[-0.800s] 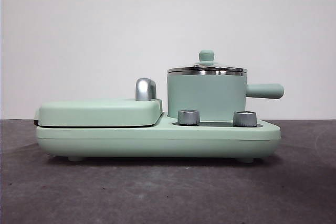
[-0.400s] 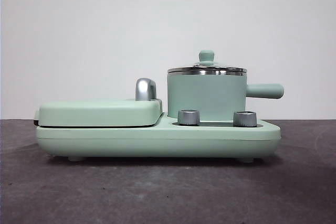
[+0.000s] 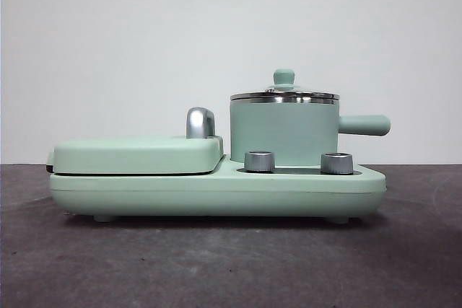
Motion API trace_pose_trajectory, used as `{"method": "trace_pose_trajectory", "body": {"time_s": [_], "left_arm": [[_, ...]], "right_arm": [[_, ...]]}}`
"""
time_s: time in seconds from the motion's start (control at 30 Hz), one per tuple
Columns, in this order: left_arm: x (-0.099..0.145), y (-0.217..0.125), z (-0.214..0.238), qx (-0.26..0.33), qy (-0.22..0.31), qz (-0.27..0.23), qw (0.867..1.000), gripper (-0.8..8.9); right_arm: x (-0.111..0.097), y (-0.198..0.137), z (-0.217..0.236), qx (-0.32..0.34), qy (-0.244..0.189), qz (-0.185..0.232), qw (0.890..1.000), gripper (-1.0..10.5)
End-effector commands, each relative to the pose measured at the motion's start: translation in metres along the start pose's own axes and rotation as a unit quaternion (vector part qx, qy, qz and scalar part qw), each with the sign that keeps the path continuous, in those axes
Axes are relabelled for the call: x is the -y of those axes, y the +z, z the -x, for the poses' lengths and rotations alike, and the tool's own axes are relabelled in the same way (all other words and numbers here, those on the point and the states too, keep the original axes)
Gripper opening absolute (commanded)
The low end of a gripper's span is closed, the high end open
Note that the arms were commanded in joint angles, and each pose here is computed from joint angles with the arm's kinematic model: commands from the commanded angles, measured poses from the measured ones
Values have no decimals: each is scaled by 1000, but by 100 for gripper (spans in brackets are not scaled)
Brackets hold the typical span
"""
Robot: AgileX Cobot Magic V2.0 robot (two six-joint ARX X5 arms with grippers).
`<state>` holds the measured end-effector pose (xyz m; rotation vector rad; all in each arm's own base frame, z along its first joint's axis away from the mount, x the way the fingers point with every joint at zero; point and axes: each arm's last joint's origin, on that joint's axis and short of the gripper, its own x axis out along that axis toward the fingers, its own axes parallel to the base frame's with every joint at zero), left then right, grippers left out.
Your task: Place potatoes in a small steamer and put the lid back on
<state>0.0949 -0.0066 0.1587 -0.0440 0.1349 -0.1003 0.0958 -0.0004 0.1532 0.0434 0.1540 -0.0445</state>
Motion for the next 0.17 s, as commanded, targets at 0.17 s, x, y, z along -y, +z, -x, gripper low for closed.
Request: {"method": "trace_pose_trajectory", "body": {"time_s": [0.17], "left_arm": [[-1, -5, -2, -3, 2, 1, 1000, 5]], "right_arm": [[0, -1, -1, 3, 1, 2, 1000, 13]]}}
